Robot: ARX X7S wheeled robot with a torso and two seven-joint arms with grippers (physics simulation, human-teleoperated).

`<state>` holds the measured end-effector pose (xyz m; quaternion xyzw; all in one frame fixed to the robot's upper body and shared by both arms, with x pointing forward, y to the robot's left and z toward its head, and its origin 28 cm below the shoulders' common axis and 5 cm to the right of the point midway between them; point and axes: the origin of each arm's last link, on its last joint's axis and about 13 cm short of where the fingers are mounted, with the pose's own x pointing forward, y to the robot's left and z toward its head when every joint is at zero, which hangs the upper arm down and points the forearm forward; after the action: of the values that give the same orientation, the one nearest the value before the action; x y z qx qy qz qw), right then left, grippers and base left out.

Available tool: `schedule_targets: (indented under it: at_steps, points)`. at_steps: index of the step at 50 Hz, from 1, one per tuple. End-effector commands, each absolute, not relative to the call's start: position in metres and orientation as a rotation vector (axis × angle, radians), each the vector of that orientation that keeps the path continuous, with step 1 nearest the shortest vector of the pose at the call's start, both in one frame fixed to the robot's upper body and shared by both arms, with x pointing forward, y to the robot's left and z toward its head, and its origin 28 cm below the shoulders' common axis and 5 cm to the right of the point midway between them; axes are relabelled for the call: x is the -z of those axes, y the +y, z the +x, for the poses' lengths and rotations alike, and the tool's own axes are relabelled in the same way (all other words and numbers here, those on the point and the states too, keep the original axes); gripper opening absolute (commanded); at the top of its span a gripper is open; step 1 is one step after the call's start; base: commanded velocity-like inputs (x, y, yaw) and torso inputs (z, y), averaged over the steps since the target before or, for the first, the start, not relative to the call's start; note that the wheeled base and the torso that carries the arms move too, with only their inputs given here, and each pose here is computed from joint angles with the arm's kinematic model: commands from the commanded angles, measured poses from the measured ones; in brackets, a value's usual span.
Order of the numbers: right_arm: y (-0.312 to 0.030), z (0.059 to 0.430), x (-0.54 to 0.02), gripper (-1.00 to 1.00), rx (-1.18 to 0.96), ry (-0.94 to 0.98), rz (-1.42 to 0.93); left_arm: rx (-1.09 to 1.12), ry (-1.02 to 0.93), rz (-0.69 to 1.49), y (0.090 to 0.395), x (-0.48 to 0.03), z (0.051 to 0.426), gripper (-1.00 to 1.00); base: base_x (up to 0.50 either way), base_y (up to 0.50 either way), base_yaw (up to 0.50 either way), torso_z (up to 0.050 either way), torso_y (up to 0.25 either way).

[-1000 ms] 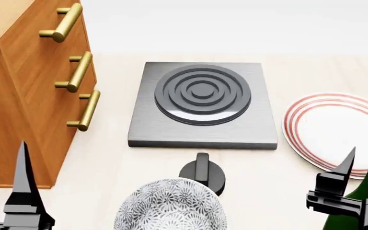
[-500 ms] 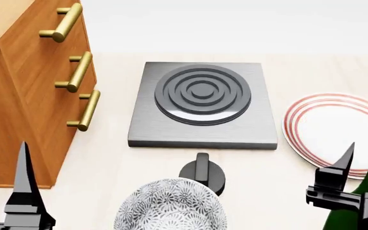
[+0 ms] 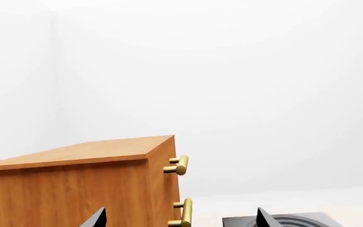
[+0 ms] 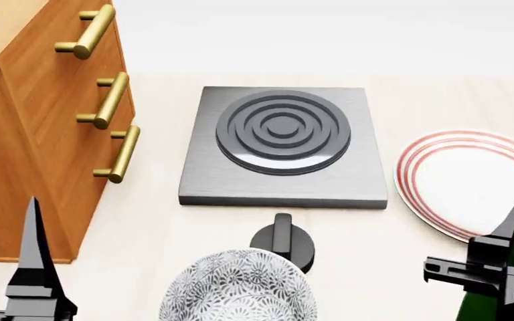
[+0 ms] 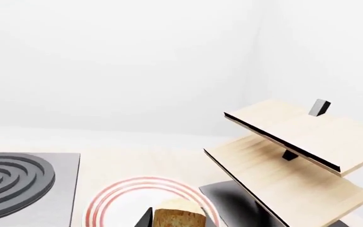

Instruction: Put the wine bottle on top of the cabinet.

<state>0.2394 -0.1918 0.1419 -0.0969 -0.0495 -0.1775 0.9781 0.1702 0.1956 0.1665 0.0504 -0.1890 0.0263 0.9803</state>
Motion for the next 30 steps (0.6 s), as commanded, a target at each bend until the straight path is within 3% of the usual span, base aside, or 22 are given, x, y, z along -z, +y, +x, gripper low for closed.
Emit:
schedule_targets:
  at_steps: [1,30]
  points:
    - [-0.194,0.239,-0.138,-1.00,0.359,-0.083,-0.193,-0.030,-0.394,0.089,0.196,-0.168,0.171,1.00,0.00,0.00,0.00,0.000,0.000]
    - [-0.179,0.227,-0.200,-1.00,0.294,-0.262,-0.242,-0.027,-0.391,0.094,0.195,-0.168,0.171,1.00,0.00,0.00,0.00,0.000,0.001]
